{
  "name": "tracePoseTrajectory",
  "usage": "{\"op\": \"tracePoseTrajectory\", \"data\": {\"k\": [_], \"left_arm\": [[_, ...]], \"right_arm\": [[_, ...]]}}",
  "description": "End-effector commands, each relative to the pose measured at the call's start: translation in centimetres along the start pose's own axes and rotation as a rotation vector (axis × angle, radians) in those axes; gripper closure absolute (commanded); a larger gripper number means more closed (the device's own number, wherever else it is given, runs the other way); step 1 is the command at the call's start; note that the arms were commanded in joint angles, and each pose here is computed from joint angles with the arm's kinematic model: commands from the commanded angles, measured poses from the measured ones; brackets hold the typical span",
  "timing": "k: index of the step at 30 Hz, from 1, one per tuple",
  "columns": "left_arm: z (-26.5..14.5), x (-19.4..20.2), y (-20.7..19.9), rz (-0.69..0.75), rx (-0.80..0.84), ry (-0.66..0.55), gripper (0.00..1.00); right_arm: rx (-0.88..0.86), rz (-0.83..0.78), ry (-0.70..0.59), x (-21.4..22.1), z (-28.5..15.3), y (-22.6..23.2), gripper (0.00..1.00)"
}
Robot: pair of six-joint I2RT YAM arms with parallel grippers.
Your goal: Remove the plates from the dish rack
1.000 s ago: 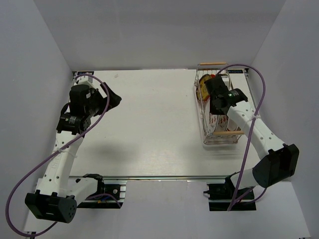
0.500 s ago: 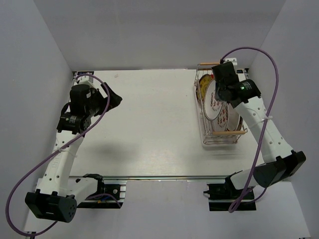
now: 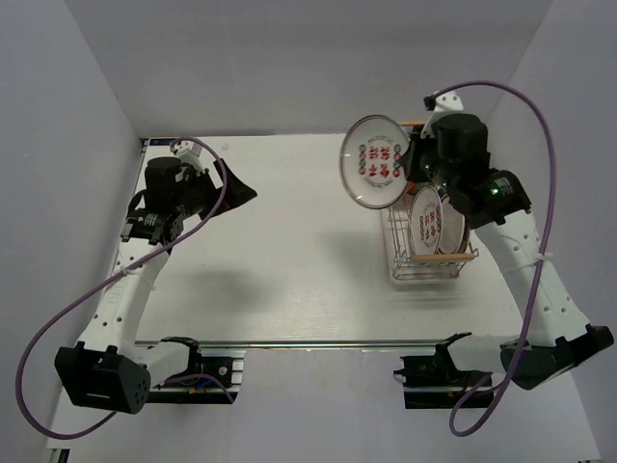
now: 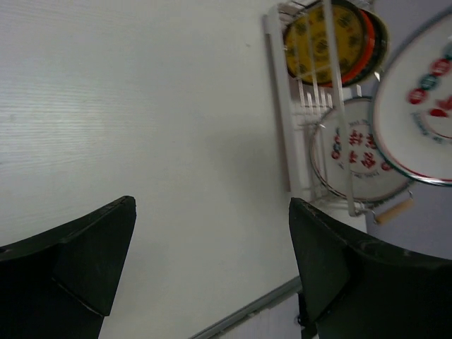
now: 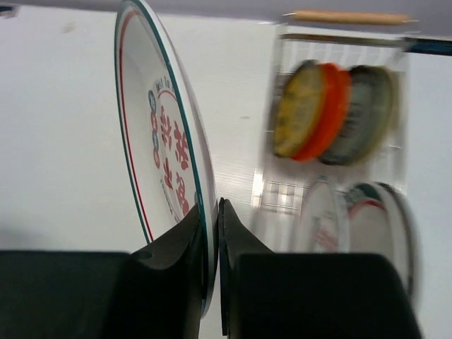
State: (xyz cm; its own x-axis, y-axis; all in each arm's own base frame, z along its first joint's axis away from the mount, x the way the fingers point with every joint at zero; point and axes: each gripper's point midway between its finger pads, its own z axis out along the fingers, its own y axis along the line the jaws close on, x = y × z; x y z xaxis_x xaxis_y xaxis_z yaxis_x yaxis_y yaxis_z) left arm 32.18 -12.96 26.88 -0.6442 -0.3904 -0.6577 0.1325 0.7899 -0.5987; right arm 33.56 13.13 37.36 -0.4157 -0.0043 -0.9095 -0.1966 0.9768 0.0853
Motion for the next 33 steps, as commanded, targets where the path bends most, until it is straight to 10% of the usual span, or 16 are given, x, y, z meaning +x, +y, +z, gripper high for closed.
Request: {"op": "tracePoseTrajectory", "data": {"k": [1, 18, 25, 28, 33], "left_arm": [[-0.3, 2.0, -4.5, 0.045, 0.291, 0.084, 0.02], [3.6, 6.9, -1.7, 0.006, 0.36, 0.215, 0.09], [4.1, 6.9, -1.6, -0.02, 0.36, 0.224, 0.9], [4.4, 6.9, -1.0, -0.035, 0.327, 0.22, 1.0], [5.1, 7.2, -0.4, -0.062, 0.303, 0.231, 1.0]], "right_arm": [[-0.392, 0.065, -0.054, -0.1, 1.5, 7.2, 1.0], [-0.971, 0.367, 0.179, 6.6, 4.2, 16.8, 1.0], [-0.927, 0.374, 0.248, 8.9, 6.1, 16.6, 0.97], [-0.862, 0.366, 0.257, 9.7, 7.2, 15.8, 0.9], [-0.679, 0.292, 0.264, 10.5, 8.0, 13.3, 0.11]]}}
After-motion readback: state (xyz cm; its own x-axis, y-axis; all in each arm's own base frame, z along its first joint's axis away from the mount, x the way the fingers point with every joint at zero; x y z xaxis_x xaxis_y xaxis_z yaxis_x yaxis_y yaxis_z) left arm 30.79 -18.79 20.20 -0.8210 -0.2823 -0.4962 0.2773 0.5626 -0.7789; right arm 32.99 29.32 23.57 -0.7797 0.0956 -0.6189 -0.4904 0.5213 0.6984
